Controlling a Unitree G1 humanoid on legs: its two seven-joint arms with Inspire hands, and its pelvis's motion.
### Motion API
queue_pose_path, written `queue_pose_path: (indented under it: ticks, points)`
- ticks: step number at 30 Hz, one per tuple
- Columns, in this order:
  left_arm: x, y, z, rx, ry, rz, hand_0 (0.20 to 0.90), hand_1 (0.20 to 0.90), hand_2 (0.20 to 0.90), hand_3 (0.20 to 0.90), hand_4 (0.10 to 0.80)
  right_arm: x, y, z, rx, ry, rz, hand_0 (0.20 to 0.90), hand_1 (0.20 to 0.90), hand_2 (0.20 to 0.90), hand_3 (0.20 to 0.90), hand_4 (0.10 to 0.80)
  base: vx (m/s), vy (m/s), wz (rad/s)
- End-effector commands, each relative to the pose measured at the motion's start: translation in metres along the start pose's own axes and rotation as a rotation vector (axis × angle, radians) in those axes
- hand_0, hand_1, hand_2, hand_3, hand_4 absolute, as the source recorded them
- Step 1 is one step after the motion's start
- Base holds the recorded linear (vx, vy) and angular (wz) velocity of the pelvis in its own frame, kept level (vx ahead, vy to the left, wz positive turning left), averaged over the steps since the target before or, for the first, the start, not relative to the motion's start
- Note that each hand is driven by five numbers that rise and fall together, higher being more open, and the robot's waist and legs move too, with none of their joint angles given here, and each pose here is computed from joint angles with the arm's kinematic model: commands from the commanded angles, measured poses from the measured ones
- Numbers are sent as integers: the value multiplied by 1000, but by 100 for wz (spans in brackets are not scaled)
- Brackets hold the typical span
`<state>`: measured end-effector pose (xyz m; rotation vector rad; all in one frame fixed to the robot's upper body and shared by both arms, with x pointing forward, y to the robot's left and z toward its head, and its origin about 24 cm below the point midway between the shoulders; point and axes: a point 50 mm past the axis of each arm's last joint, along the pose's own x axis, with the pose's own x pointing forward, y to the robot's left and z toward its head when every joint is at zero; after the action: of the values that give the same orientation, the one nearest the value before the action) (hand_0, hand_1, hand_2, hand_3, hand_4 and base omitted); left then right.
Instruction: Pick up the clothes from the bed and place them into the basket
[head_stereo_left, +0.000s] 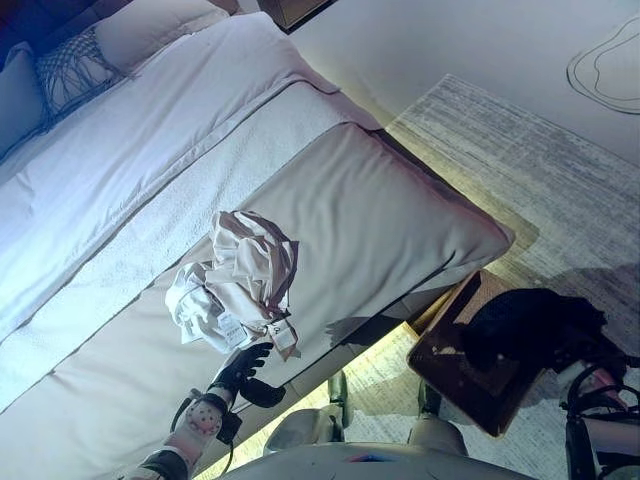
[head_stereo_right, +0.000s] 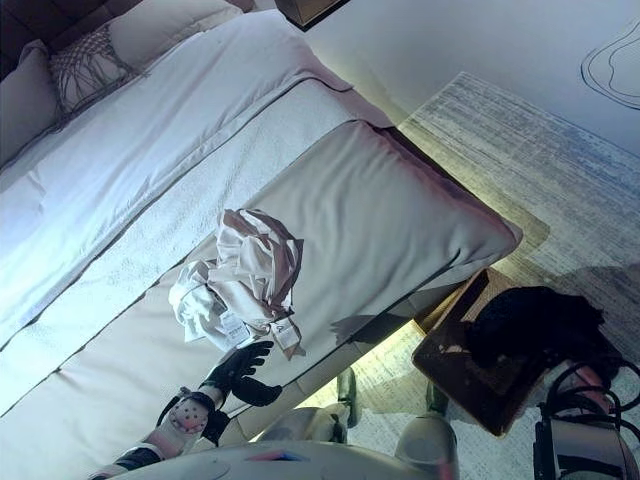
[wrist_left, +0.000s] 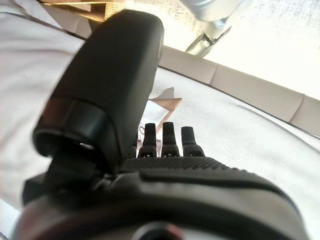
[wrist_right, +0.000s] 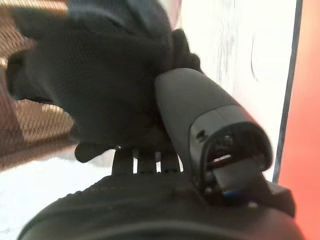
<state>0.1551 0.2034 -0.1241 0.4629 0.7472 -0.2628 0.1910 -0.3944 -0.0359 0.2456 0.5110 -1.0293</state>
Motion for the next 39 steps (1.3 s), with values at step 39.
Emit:
queue_pose_path:
  ticks: [39]
  points:
    - [-28,16,-65,-33,211,106,900,900,900,900,800,-61,155,0,-905,-376,710,900,900,900,900,800,103,40,9]
